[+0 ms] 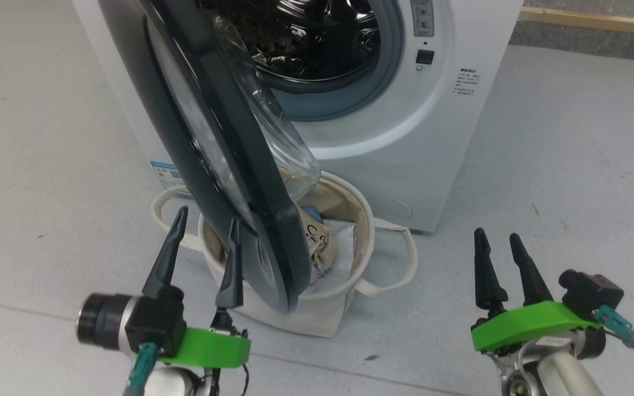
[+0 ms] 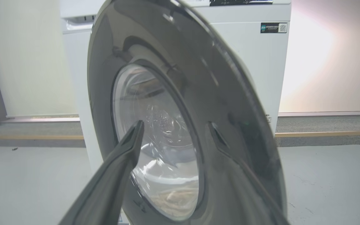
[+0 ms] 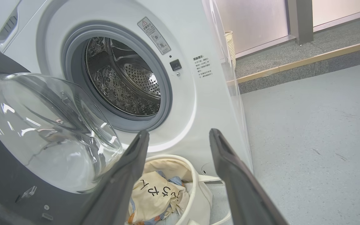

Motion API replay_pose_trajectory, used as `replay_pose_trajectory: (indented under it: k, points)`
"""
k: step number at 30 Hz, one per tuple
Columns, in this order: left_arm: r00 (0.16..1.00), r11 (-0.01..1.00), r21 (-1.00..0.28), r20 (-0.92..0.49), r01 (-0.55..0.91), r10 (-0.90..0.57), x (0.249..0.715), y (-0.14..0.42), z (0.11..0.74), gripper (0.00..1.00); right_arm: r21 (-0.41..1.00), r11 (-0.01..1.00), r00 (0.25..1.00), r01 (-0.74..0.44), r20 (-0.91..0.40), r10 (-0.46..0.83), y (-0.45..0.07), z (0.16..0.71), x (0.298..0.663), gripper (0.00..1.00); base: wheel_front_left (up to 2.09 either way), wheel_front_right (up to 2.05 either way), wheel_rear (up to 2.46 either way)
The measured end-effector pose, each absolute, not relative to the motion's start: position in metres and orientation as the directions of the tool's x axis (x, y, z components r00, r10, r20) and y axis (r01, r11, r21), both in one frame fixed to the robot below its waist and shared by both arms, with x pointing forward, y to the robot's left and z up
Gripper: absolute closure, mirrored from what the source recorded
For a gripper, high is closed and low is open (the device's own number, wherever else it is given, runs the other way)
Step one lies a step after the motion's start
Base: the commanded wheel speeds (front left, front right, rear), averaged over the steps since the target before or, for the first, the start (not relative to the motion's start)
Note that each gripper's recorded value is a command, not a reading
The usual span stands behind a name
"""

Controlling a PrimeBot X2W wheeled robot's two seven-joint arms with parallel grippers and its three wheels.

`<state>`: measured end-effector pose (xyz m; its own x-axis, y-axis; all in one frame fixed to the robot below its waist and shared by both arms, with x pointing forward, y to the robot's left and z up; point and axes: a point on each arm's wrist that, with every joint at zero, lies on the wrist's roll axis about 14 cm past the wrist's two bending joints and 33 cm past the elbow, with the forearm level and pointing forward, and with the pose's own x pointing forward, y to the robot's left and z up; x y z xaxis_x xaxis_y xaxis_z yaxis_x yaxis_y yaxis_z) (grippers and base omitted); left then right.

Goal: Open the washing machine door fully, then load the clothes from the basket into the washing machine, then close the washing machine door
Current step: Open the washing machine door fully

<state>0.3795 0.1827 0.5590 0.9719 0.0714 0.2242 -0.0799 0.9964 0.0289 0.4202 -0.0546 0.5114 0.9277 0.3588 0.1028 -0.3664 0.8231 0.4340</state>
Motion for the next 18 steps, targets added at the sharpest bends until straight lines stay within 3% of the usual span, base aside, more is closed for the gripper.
replay_pose_trajectory:
  k: [6, 13, 14, 18]
  points:
    - [0.903, 0.996, 0.089, 0.428, -0.003, -0.036, 0.375, 0.148, 0.626, 0.0, 0.444, 0.834, 0.942, -0.326, 0.078, 0.327, -0.063, 0.502, 0.426, 0.0, 0.0, 0.0, 0.0]
    - [0.88, 0.979, 0.092, 0.428, 0.182, -0.204, 0.376, 0.098, 0.626, 0.0, 0.436, 0.857, 0.958, -0.276, 0.057, 0.28, -0.08, 0.494, 0.431, 0.0, 0.0, 0.0, 0.0]
    - [0.878, 0.968, 0.081, 0.409, 0.236, -0.248, 0.377, 0.085, 0.62, 1.0, 0.438, 0.86, 0.962, -0.264, 0.051, 0.269, -0.084, 0.492, 0.432, 0.0, 0.0, 0.0, 0.0]
    - [0.89, 0.944, 0.058, 0.319, 0.325, -0.325, 0.38, 0.064, 0.589, 1.0, 0.446, 0.862, 0.968, -0.242, 0.046, 0.248, -0.091, 0.49, 0.434, 0.0, 0.0, 0.0, 0.0]
